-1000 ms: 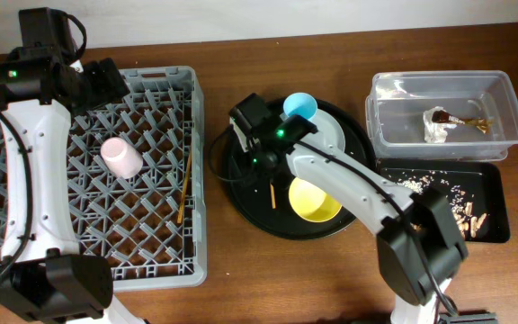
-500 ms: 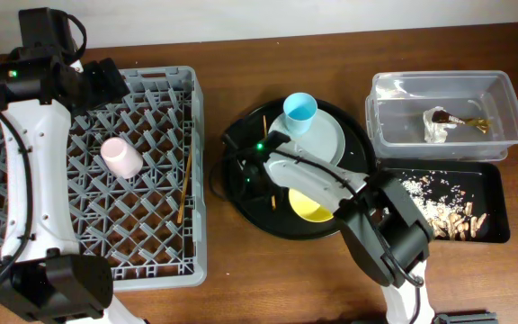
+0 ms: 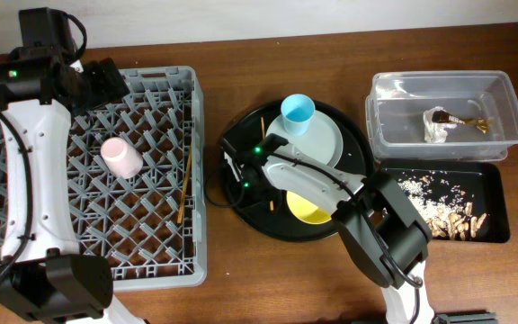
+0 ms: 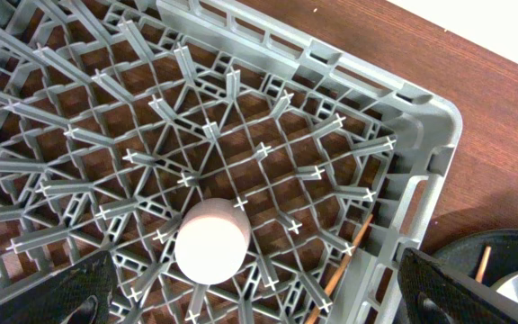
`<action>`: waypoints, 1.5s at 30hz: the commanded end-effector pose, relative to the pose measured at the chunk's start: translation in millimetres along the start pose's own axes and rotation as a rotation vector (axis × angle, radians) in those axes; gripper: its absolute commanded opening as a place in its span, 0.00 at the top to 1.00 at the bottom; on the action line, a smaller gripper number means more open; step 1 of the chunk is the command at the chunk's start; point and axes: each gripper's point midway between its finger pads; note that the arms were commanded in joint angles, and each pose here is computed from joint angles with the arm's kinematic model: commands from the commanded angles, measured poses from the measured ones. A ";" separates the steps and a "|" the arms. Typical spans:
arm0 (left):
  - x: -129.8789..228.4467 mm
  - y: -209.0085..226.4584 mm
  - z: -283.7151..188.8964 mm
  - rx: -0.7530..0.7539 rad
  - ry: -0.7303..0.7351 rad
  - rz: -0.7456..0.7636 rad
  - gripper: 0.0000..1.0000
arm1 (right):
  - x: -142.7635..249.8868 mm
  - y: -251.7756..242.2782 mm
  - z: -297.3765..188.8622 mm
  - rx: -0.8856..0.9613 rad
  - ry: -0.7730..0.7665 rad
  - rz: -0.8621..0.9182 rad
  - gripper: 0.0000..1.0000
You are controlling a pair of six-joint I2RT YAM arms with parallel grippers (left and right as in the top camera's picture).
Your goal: Sort waste into correct bins and load items into the dishwasher rack
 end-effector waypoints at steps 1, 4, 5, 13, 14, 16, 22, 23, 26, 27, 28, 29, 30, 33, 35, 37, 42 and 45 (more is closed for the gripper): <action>-5.2 0.2 -12.7 0.018 -0.028 0.008 0.01 | 9.6 12.8 5.2 -0.036 0.033 0.028 0.68; -5.2 0.2 -12.7 0.018 -0.028 0.008 0.01 | 12.6 19.9 7.3 -0.037 0.039 0.043 0.68; -5.2 0.2 -12.7 0.018 -0.028 0.008 0.01 | 13.4 23.8 8.0 -0.041 0.039 0.034 0.67; -5.2 0.2 -12.7 0.018 -0.028 0.008 0.01 | 16.6 57.7 15.1 -0.062 0.019 0.019 0.67; -5.2 0.2 -12.7 0.018 -0.028 0.008 0.01 | 15.5 59.4 15.4 -0.064 0.013 0.015 0.67; -5.2 0.2 -12.7 0.018 -0.028 0.008 0.00 | 14.5 57.9 15.1 -0.063 0.010 0.018 0.67; -5.2 0.2 -12.7 0.018 -0.028 0.008 0.01 | -18.7 27.0 -54.9 -0.051 -0.111 0.059 0.62; -5.2 0.2 -12.7 0.018 -0.028 0.008 0.01 | -30.1 17.3 -93.1 -0.033 -0.176 0.062 0.61; -5.2 0.2 -12.7 0.018 -0.028 0.007 0.01 | -37.9 -21.7 -181.6 0.061 -0.316 0.111 0.53; -5.2 0.2 -12.7 0.018 -0.028 0.008 0.01 | -32.2 -44.8 -205.4 0.125 -0.343 0.159 0.47; -5.2 0.2 -12.7 0.018 -0.028 0.008 0.01 | -25.8 -64.7 -222.9 0.175 -0.362 0.202 0.41; -5.2 0.2 -12.7 0.018 -0.028 0.008 0.01 | -15.9 -91.1 -240.1 0.235 -0.376 0.261 0.36; -5.2 0.2 -12.7 0.018 -0.028 0.007 0.01 | -5.1 -119.3 -254.3 0.296 -0.384 0.327 0.34; -5.2 0.2 -12.7 0.018 -0.028 0.008 0.01 | 20.6 -190.5 -274.8 0.372 -0.372 0.497 0.47; -5.2 0.2 -12.7 0.018 -0.028 0.007 0.01 | 34.1 -232.2 -279.5 0.391 -0.366 0.613 0.89; -5.2 0.2 -12.7 0.018 -0.028 0.008 0.01 | 43.3 -274.5 -280.2 0.407 -0.373 0.717 0.96; -5.2 0.2 -12.7 0.018 -0.028 0.008 0.01 | 32.2 -340.0 -230.4 0.340 -0.325 0.764 0.96; -5.2 0.2 -12.7 0.018 -0.028 0.008 0.01 | 26.3 -361.6 -193.3 0.347 -0.272 0.777 0.96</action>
Point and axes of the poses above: each gripper's point midway between its finger pads, its own z axis out along the fingers, its own y axis along the line the jaws close on, x = y × z, and after that the axes turned 2 degrees about -z, right-handed
